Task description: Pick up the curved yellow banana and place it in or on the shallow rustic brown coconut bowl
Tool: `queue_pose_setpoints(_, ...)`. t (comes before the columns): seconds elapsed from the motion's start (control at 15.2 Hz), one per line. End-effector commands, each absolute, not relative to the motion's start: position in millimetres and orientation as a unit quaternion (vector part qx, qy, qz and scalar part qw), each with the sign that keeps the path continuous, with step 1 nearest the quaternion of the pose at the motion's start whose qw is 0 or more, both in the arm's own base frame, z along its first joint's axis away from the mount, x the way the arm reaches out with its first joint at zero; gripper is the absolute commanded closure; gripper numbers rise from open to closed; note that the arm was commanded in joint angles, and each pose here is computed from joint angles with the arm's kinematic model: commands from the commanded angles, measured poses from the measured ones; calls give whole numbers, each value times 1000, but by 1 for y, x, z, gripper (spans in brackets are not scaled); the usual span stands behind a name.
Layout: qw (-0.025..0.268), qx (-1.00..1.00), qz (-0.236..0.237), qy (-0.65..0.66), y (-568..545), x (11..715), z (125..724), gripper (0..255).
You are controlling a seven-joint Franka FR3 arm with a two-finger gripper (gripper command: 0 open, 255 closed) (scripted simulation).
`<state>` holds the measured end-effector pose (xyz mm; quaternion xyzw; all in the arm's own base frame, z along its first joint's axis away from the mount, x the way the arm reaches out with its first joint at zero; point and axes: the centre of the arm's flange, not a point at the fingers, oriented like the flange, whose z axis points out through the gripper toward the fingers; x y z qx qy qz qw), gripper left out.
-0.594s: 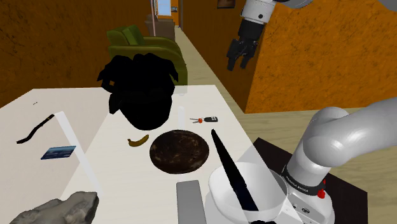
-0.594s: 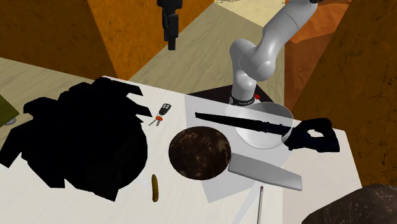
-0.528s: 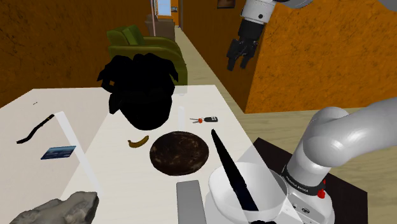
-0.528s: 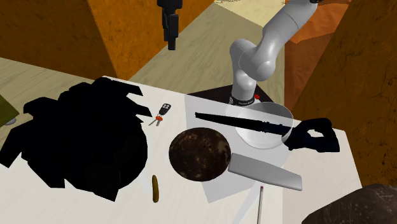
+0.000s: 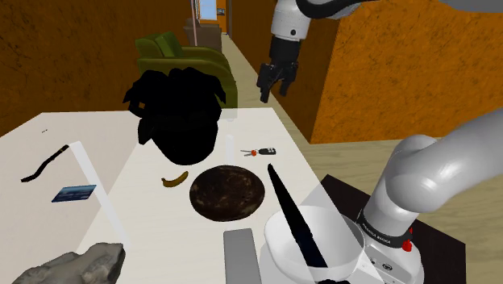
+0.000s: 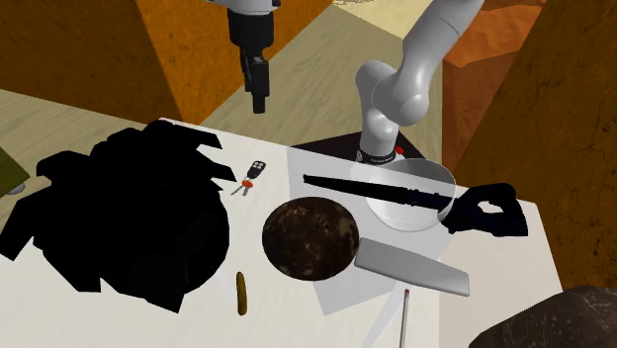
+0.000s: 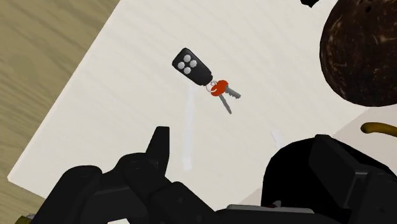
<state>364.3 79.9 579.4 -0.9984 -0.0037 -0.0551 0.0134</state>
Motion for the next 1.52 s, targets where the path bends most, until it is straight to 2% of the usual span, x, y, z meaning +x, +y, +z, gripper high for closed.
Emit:
queue_pose_setpoints(0.0, 4, -999, -50, -10, 108, 378, 570, 0)
queue_pose_setpoints(1.45, -102, -991, 13, -81, 381, 482, 432, 0)
